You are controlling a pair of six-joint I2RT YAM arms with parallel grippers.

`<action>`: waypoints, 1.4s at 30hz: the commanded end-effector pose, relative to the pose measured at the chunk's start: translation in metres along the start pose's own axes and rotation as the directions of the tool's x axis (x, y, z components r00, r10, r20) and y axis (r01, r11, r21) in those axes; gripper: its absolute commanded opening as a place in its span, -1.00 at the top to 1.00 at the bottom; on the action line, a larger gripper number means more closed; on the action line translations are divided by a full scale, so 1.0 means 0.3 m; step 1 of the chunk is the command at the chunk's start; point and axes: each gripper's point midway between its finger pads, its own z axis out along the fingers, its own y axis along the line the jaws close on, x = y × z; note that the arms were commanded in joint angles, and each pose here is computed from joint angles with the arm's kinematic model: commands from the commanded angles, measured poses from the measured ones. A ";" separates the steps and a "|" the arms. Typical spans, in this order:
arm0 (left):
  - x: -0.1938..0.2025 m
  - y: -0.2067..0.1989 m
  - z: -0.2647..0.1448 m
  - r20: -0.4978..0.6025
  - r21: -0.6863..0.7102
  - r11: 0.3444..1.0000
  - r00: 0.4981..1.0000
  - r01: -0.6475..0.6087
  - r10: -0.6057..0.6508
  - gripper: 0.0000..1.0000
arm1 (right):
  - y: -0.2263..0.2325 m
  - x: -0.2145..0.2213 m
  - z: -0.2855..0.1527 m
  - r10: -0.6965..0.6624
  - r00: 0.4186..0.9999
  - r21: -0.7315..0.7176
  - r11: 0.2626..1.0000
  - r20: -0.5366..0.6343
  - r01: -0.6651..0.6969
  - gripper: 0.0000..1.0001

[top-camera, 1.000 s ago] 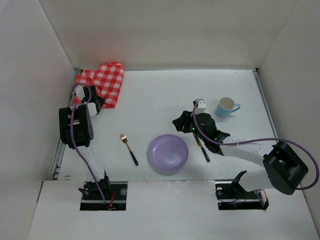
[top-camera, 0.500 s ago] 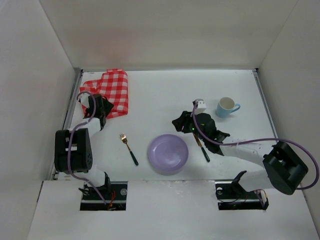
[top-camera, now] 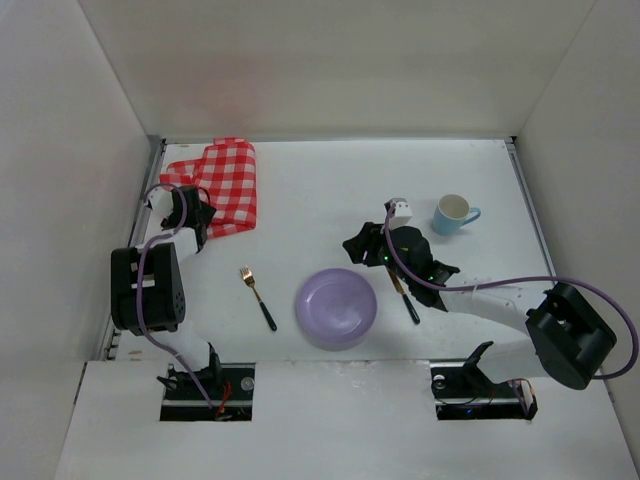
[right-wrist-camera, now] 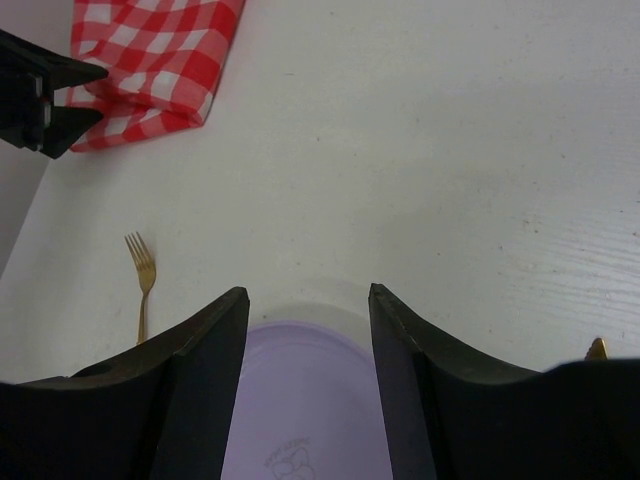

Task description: Set the dinner table for one person

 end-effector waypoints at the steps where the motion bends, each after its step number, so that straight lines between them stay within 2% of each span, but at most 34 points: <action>1: -0.097 -0.066 0.029 0.062 0.020 0.999 0.997 0.051 -0.052 -0.02 | 0.071 -0.066 0.013 -0.007 0.999 -0.058 0.998 0.046 0.010 -0.16; 8: -0.116 -0.084 0.093 0.087 0.026 0.998 0.995 0.052 -0.054 0.01 | 0.081 -0.052 0.018 -0.007 1.000 -0.073 0.997 0.027 0.009 -0.17; 15: -0.085 -0.044 0.115 0.061 -0.006 0.998 0.996 0.058 -0.058 0.16 | 0.082 -0.055 0.018 -0.008 1.000 -0.074 0.997 0.028 0.010 -0.18; 17: -0.079 -0.038 0.120 0.057 -0.010 0.998 0.997 0.057 -0.057 0.29 | 0.083 -0.056 0.018 -0.009 1.000 -0.075 0.997 0.030 0.011 -0.18; 19: -0.079 -0.048 0.124 0.049 0.000 0.998 0.997 0.059 -0.058 0.56 | 0.081 -0.056 0.016 -0.009 0.999 -0.072 0.997 0.031 0.011 -0.18; 22: -0.098 -0.134 0.095 0.052 0.069 0.997 0.997 0.046 -0.050 0.80 | 0.076 -0.066 0.008 -0.005 0.999 -0.067 0.998 0.045 0.008 -0.17; 26: -0.049 -0.393 -0.044 0.069 0.259 0.961 0.995 -0.094 0.078 0.85 | 0.064 -0.091 -0.008 0.007 0.997 -0.047 0.999 0.080 -0.004 -0.17; 29: 0.060 -0.615 -0.213 0.124 0.451 0.852 0.964 -0.265 0.234 0.85 | 0.041 -0.112 -0.020 0.016 0.992 -0.014 1.000 0.122 -0.015 -0.17; 32: 0.271 -0.789 -0.408 0.159 0.636 0.657 0.902 -0.405 0.402 0.84 | -0.012 -0.141 -0.037 0.035 0.984 0.046 0.998 0.175 -0.044 -0.17; 38: 0.635 -0.887 -0.645 0.217 0.789 0.349 0.759 -0.507 0.614 0.79 | -0.163 -0.212 -0.094 0.093 0.950 0.182 0.972 0.297 -0.152 -0.18; 40: 0.703 -0.909 -0.681 0.231 0.809 0.294 0.735 -0.510 0.638 0.71 | -0.201 -0.229 -0.114 0.111 0.936 0.207 0.960 0.333 -0.187 -0.18; 42: 0.741 -0.939 -0.708 0.237 0.825 0.265 0.731 -0.500 0.639 0.66 | -0.233 -0.240 -0.133 0.126 0.924 0.228 0.949 0.362 -0.218 -0.18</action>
